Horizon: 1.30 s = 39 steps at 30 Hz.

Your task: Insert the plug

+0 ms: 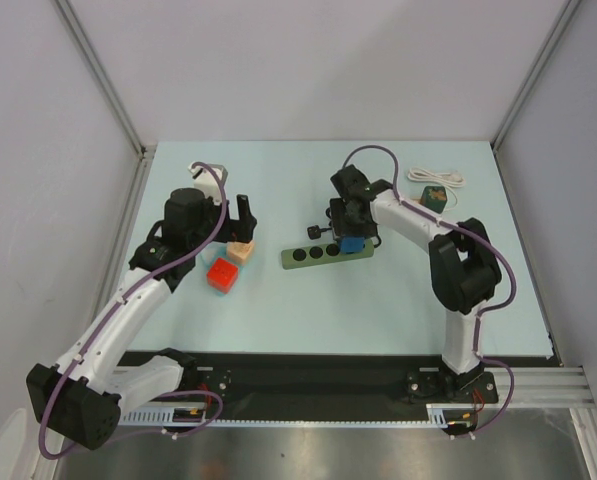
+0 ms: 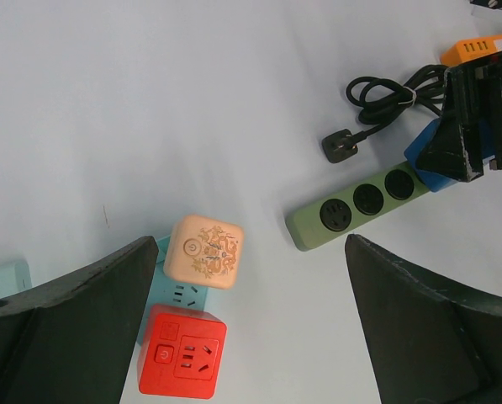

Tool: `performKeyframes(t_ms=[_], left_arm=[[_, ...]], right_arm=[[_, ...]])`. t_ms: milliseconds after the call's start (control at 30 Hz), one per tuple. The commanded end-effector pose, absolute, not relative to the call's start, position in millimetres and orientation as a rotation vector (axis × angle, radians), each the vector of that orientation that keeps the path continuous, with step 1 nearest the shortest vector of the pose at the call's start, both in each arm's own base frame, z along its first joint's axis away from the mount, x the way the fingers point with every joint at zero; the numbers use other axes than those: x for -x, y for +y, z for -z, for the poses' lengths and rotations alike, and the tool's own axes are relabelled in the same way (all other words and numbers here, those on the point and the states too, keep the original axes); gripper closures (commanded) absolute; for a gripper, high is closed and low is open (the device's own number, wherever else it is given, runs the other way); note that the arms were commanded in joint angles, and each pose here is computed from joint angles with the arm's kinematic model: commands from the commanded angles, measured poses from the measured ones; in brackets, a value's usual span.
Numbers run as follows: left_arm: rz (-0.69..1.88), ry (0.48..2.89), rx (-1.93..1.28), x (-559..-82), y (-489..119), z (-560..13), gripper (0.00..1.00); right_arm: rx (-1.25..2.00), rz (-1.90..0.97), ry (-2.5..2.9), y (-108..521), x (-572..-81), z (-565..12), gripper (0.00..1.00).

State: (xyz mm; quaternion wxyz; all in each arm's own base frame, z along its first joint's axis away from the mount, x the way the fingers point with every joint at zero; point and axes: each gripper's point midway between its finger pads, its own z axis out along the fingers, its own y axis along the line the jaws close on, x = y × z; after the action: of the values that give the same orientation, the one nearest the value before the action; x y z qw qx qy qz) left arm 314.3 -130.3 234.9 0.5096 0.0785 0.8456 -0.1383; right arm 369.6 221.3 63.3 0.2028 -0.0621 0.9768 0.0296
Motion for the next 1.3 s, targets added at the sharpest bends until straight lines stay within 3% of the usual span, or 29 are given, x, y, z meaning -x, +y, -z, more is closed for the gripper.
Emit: performKeyframes(t_ms=[0,1033,1267], left_arm=[[0.366,2.005,-0.19,-315,-136,-244,0.0],[0.396,2.009,-0.203,-313,-140,-242,0.0],[0.405,2.013,-0.205,-314,-143,-243,0.0]], right_arm=[[0.137,-0.017,3.003,213,-296,23,1.0],[-0.023,0.023,2.895,204,-247,80,1.0],[-0.034,0.053,2.8,212,-245,65,1.0]])
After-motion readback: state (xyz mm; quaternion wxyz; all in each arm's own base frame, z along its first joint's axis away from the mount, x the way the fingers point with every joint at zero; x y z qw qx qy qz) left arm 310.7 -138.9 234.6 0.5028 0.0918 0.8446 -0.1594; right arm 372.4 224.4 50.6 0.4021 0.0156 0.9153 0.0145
